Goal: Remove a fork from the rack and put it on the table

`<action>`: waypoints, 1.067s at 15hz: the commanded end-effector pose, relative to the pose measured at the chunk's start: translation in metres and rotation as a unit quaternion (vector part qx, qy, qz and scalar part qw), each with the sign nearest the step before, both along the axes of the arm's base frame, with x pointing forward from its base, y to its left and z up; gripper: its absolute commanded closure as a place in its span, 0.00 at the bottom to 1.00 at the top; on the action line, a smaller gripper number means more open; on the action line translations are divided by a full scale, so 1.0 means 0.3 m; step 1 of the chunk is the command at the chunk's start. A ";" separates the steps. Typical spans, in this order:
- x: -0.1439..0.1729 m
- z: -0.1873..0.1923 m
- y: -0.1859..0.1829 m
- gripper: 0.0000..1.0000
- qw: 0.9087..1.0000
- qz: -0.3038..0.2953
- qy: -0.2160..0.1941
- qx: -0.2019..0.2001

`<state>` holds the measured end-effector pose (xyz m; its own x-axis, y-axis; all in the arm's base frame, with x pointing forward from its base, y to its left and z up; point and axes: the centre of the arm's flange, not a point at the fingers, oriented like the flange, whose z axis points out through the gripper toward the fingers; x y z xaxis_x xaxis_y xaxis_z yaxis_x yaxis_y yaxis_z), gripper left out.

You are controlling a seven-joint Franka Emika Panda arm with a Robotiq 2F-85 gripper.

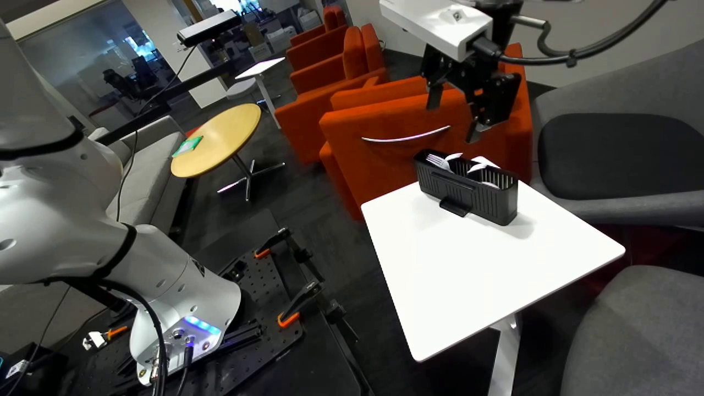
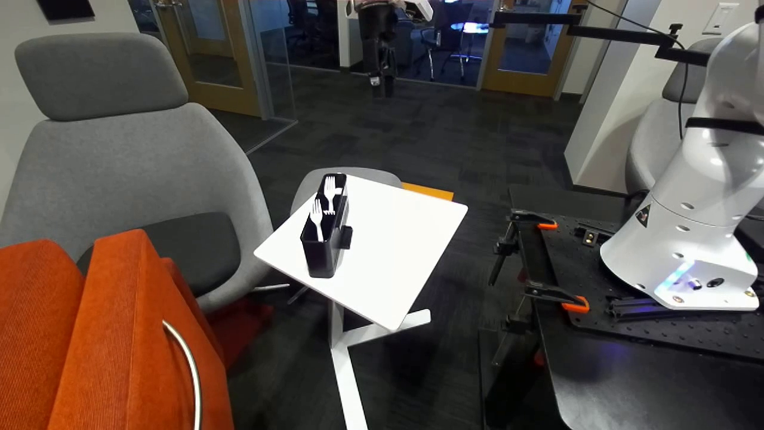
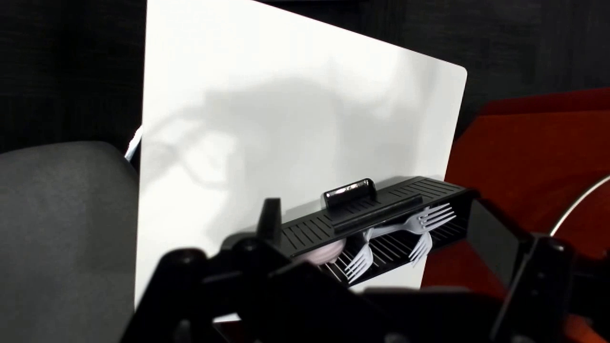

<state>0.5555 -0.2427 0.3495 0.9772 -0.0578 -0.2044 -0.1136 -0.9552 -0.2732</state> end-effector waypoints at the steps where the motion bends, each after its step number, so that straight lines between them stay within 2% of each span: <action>1: 0.004 0.004 -0.002 0.00 1.000 0.000 -0.001 -0.001; 4: 0.011 0.018 0.000 0.00 1.000 0.001 -0.004 -0.001; 5: 0.037 -0.012 0.002 0.00 1.000 -0.003 -0.023 -0.008; 9: 0.088 -0.114 0.025 0.00 0.998 -0.005 -0.056 -0.032; 16: 0.179 -0.360 0.030 0.00 0.995 -0.031 -0.099 0.001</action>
